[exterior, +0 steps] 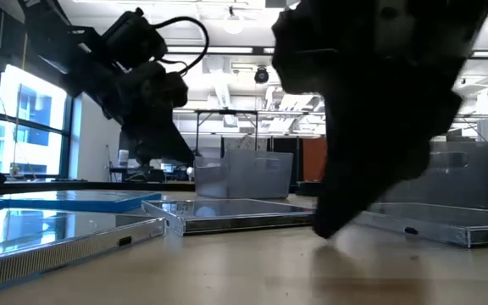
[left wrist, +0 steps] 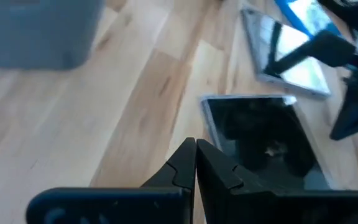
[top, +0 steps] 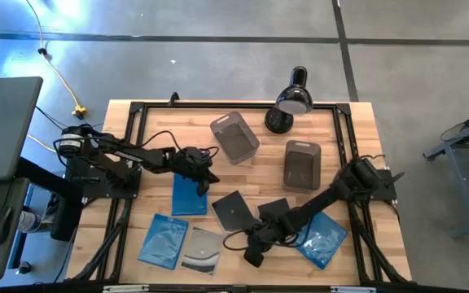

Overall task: Pick & place jewel cases by type
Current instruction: Put the middle black CD case into the right black bin

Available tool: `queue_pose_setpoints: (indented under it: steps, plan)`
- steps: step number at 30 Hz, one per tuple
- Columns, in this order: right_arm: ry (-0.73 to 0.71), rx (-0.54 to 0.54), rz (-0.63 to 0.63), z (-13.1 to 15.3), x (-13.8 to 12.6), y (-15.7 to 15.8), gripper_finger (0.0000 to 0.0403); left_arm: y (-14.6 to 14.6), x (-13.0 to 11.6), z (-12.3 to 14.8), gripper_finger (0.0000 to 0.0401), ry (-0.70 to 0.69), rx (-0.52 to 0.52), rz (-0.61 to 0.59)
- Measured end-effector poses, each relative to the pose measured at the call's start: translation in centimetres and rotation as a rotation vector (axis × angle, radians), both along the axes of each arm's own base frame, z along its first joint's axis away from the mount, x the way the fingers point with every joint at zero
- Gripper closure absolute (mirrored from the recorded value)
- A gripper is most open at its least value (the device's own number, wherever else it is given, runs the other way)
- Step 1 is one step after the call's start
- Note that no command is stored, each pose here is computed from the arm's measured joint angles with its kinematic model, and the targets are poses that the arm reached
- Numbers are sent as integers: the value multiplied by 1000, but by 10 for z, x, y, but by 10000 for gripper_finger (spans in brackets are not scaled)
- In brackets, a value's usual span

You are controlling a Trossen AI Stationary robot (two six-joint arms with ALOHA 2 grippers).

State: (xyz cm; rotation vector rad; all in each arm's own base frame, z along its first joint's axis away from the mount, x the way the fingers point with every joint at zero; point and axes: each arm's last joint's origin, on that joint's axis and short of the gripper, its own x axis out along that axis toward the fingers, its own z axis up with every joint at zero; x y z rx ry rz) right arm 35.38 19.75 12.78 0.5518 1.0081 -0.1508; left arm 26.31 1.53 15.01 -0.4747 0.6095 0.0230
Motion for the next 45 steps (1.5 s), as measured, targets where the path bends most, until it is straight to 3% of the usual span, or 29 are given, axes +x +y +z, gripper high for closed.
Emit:
queue_pose_setpoints:
  steps: [7, 15, 19, 28, 35, 45]
  plan:
    - [30, -24, -22, -2, 6, -16, 402, -2, 0, 1, 369, -5, -32, -65]
    - [51, -58, -24, -3, 9, -28, 403, -4, 0, 0, 248, 10, -57, -61]
    - [51, -90, -45, -3, 11, -36, 403, -14, 3, -5, 212, 13, -64, -62]
    - [68, -72, -53, -4, 16, -48, 403, -20, 28, -26, 206, 93, -119, 18]
    - [71, -63, -54, -4, 16, -48, 403, -21, 46, -36, 206, 298, -134, 39]
    - [80, -72, -59, -5, 15, -48, 403, -25, 63, -22, 206, 326, -273, -61]
